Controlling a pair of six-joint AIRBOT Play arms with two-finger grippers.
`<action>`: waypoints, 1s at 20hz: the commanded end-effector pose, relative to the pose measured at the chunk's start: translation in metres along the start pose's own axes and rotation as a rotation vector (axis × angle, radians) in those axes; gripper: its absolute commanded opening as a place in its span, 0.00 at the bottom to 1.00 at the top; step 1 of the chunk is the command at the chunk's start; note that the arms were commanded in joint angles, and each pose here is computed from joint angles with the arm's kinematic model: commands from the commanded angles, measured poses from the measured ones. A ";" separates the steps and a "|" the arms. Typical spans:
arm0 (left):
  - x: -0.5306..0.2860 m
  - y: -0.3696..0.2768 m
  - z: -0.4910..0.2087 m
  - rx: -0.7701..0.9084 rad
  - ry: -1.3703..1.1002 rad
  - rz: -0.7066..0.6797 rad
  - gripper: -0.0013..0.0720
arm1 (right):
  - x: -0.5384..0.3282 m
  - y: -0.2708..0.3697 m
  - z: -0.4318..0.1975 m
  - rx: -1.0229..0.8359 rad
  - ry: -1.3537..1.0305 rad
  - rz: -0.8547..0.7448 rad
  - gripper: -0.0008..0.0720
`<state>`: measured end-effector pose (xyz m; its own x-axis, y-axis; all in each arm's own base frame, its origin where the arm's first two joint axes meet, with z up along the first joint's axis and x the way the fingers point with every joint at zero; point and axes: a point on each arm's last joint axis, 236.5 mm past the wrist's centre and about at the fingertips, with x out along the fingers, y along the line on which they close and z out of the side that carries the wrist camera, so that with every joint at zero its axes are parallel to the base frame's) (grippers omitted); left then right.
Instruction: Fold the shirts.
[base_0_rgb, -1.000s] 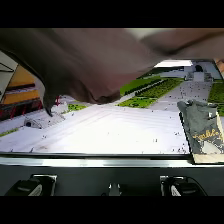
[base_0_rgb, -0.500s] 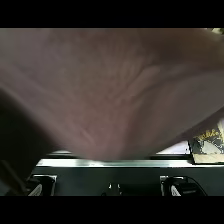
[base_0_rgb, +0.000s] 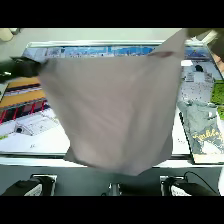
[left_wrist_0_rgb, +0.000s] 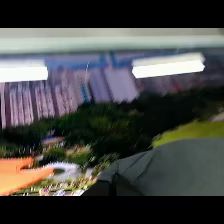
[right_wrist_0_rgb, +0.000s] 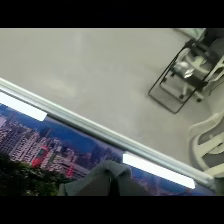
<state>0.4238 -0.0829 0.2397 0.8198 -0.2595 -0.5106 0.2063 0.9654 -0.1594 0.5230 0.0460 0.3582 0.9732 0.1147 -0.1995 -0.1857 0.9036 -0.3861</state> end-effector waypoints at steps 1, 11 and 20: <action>0.075 0.042 -0.056 -0.055 0.134 0.074 0.05 | 0.096 0.047 -0.073 0.245 0.089 0.110 0.04; 0.154 0.057 -0.165 -0.392 0.455 0.058 0.20 | 0.146 0.161 -0.221 0.495 0.480 0.393 0.33; 0.002 0.089 -0.309 -0.502 1.059 0.105 0.62 | -0.041 0.101 -0.339 0.399 1.132 0.681 0.64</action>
<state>0.3612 -0.0065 -0.0137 0.1306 -0.2528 -0.9587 -0.2090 0.9382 -0.2759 0.5063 0.0134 0.0471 0.3628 0.3112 -0.8784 -0.3232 0.9261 0.1946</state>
